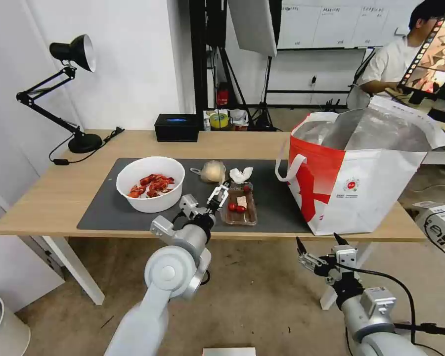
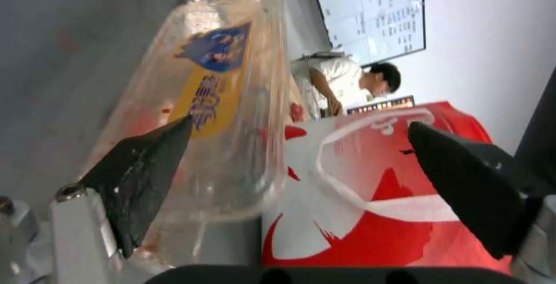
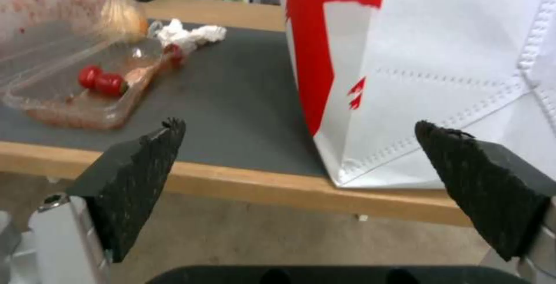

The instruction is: Pick up the trash from the table and place it into the takeout bag.

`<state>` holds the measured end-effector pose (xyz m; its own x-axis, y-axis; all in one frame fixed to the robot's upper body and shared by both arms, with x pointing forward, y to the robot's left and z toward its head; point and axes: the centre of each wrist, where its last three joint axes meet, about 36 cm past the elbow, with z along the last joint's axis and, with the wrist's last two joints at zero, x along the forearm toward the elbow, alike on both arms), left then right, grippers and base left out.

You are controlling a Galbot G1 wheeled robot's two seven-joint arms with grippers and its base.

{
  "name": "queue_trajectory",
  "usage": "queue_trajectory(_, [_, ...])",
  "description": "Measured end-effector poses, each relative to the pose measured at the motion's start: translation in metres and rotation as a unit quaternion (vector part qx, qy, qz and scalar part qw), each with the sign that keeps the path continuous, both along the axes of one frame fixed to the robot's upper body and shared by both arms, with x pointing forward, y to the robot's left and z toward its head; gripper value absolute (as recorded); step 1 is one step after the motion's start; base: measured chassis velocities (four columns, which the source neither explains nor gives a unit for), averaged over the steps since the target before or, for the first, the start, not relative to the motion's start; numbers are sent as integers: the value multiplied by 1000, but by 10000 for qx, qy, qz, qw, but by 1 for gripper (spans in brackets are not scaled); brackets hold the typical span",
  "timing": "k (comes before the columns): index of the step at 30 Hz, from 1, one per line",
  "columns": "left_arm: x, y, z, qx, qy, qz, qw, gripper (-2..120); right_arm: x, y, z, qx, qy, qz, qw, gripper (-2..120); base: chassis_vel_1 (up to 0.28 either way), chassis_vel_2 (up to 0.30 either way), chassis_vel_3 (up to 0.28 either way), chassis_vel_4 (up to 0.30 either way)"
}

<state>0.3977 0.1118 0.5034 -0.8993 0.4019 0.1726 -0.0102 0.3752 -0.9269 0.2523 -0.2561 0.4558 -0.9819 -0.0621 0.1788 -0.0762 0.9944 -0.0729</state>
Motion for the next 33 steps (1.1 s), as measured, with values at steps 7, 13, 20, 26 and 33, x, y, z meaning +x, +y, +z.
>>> queue_trajectory(7, [9,-18,-9,205,125,-275,9993,100,-1,-6,0,-166,-60,126,9998,100,0,0,0,0])
queue_trajectory(13, [14,-23,-9,428,48,-532,9977,100,-2,-8,-1,-171,-91,94,9998,100,0,0,0,0])
queue_trajectory(20, [12,-13,-13,1158,-576,-776,9886,100,-2,-8,-1,-135,-135,122,9997,100,0,0,0,0])
queue_trajectory(26, [12,1,-20,2508,-1756,-1326,9427,85,2,-10,4,149,-167,156,9996,100,0,0,0,0])
queue_trajectory(33, [32,29,-30,3900,-2764,-1885,8579,63,7,-13,23,602,-130,76,9981,100,0,0,0,0])
